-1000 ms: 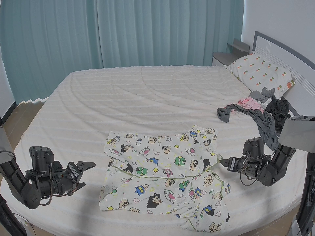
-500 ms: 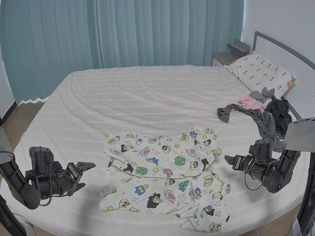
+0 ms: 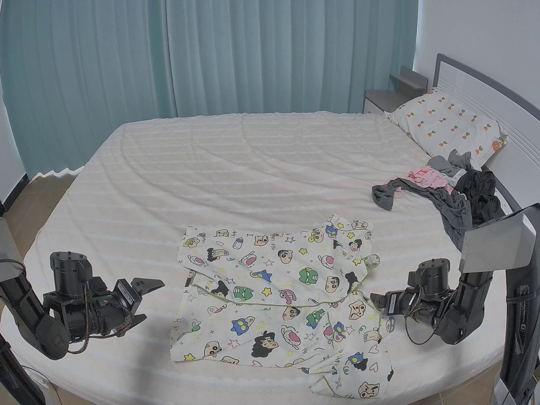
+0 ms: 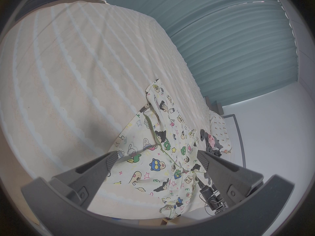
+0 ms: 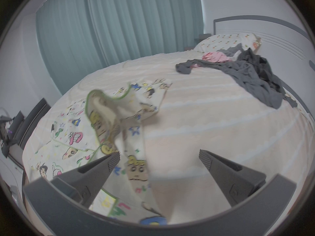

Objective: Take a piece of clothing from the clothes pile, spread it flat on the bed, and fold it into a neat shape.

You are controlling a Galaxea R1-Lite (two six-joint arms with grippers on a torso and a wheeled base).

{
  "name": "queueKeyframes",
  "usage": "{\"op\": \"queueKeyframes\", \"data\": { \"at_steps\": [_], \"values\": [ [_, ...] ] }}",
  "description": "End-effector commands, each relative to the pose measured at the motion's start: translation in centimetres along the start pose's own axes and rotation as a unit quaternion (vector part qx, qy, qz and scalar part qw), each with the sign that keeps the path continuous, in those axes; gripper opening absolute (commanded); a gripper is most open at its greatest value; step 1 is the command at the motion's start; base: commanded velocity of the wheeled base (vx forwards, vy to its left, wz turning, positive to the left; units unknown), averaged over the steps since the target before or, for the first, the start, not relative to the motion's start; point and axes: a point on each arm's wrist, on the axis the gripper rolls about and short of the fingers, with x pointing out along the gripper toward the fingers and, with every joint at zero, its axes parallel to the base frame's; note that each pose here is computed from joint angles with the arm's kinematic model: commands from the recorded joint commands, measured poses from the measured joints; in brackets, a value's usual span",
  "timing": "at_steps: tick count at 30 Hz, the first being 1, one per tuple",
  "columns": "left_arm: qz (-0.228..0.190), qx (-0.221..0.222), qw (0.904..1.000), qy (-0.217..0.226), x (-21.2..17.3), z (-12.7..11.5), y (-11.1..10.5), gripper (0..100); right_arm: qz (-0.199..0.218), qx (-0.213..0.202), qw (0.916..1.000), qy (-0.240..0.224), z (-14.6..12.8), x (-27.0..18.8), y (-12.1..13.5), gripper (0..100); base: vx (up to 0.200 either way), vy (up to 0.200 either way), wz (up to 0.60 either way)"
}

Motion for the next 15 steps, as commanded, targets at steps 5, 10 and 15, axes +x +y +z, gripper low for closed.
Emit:
{"op": "queueKeyframes", "data": {
  "at_steps": [5, 10, 15],
  "values": [
    [0.002, -0.001, 1.0000, 0.001, 0.1, 0.0, 0.1, 100, 0.056, -0.048, 0.9964, 0.040, -3.2, -1.3, 4.1, 100, 0.000, 0.000, 0.00],
    [0.002, -0.001, 1.0000, 0.000, 0.1, 0.0, 0.1, 100, 0.062, -0.059, 0.9953, 0.045, -3.9, -1.8, 4.7, 100, 0.000, 0.000, 0.00],
    [0.002, -0.001, 1.0000, 0.001, 0.1, 0.0, 0.1, 100, 0.058, -0.046, 0.9965, 0.040, -3.5, -2.3, 4.3, 100, 0.000, 0.000, 0.00]
  ]
}}
